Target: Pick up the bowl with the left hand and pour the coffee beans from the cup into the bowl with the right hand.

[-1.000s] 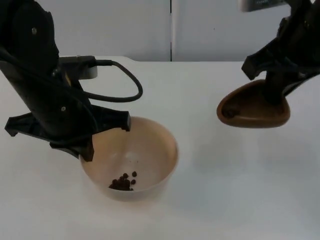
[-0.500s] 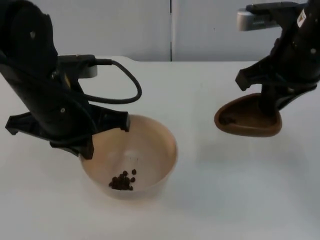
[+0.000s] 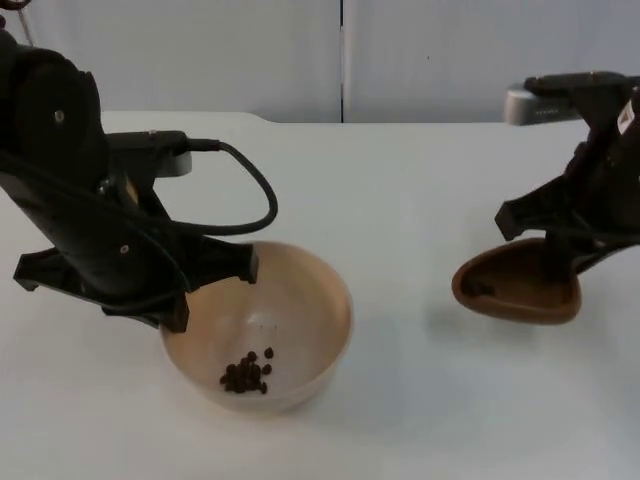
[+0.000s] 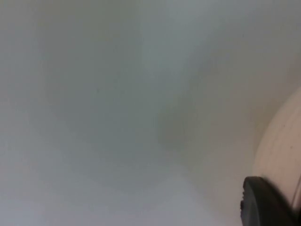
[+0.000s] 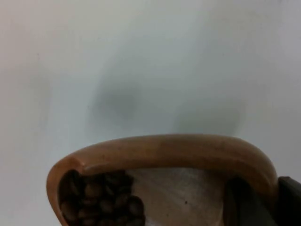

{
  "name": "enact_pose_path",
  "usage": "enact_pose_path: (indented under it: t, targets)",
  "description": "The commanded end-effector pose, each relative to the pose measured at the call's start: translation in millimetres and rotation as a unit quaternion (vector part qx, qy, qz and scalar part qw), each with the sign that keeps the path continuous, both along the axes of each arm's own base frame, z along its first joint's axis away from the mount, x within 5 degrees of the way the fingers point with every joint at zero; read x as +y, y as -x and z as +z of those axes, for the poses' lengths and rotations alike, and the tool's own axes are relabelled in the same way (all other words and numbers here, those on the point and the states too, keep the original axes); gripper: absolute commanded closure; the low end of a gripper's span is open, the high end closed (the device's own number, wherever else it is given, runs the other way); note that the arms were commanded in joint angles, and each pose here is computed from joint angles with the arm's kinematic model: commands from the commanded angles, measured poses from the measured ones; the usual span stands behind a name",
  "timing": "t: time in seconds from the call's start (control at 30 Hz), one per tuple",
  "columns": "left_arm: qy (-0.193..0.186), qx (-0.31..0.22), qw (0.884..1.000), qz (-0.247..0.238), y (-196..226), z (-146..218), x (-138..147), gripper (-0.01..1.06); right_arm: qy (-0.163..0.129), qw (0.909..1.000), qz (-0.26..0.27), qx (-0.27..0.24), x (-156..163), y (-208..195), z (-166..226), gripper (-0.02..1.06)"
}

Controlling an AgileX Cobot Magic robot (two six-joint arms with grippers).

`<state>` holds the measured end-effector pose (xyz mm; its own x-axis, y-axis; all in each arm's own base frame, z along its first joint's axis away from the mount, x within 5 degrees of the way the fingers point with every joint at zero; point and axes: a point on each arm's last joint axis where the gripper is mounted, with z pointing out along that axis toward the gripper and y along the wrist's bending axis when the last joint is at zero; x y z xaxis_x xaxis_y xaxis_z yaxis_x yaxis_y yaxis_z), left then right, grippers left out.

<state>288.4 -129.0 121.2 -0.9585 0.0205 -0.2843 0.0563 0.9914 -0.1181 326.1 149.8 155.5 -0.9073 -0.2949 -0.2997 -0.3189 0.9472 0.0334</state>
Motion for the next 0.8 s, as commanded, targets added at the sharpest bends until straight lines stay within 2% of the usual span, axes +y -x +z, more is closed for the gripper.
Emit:
enact_pose_path:
  t: [0.0, 0.2, 0.77]
  targets:
    - [0.001, -0.003, 1.000, 0.002, -1, 0, 1, 1.05, 0.002, 1.0000, -0.004, 0.005, -1, -1, -10, 1.04]
    - [0.002, -0.006, 1.000, 0.002, -1, 0, 1, 1.05, 0.005, 0.9997, -0.010, 0.021, 0, -4, -32, 1.04]
    - [-0.012, -0.018, 1.000, -0.020, -3, 1, 2, 1.05, 0.006, 0.9998, -0.009, 0.018, 2, -7, -46, 1.04]
